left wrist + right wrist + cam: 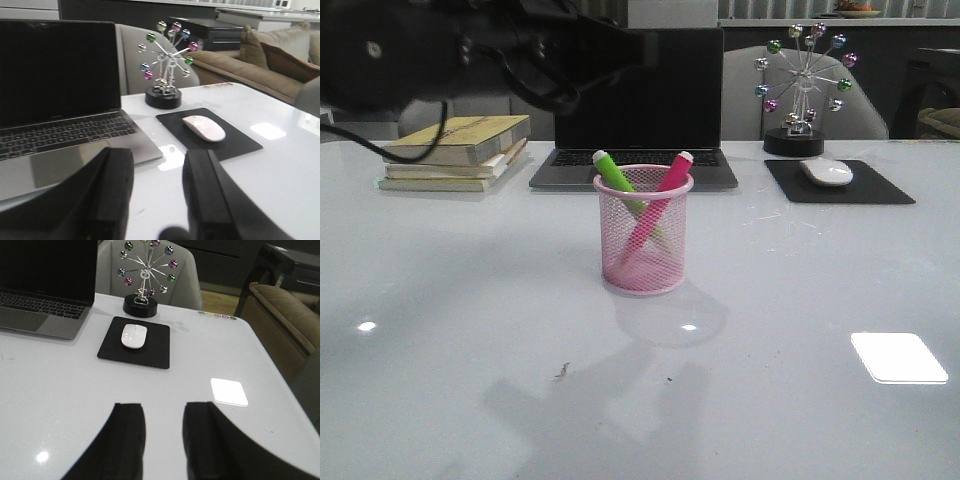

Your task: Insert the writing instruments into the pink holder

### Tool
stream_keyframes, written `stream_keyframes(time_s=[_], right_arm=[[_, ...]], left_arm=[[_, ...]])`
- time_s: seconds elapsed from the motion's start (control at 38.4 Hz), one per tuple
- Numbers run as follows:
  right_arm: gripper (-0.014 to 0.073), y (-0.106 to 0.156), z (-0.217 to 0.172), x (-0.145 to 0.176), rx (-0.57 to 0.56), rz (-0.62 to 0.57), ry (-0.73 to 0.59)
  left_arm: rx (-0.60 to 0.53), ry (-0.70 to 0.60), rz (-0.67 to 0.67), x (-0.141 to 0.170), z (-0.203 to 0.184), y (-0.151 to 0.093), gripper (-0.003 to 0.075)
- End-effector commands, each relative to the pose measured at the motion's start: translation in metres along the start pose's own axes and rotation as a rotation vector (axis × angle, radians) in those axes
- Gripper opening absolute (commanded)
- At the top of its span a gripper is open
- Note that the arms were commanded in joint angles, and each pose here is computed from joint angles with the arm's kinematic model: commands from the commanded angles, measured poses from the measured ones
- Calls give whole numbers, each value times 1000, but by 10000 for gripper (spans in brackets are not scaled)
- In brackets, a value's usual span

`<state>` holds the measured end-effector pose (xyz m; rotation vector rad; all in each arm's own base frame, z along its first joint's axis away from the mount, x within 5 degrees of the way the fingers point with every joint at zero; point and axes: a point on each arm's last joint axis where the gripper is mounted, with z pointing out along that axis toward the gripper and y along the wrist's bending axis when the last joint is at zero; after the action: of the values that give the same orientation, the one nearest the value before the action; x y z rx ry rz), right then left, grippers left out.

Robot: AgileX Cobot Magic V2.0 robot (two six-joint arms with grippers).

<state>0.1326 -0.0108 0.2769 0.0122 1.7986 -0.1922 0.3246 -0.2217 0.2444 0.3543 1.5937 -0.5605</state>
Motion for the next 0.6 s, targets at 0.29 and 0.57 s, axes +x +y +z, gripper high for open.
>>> stream_keyframes(time_s=[0.29,0.57], right_arm=[[330,0,-2,-10,-10,3,-37],[330,0,-2,-10,-10,3,-37]], left_arm=[[-160,-48,103,-112,-69,52,333],[-304,-68,124,-127,-134,78,333]])
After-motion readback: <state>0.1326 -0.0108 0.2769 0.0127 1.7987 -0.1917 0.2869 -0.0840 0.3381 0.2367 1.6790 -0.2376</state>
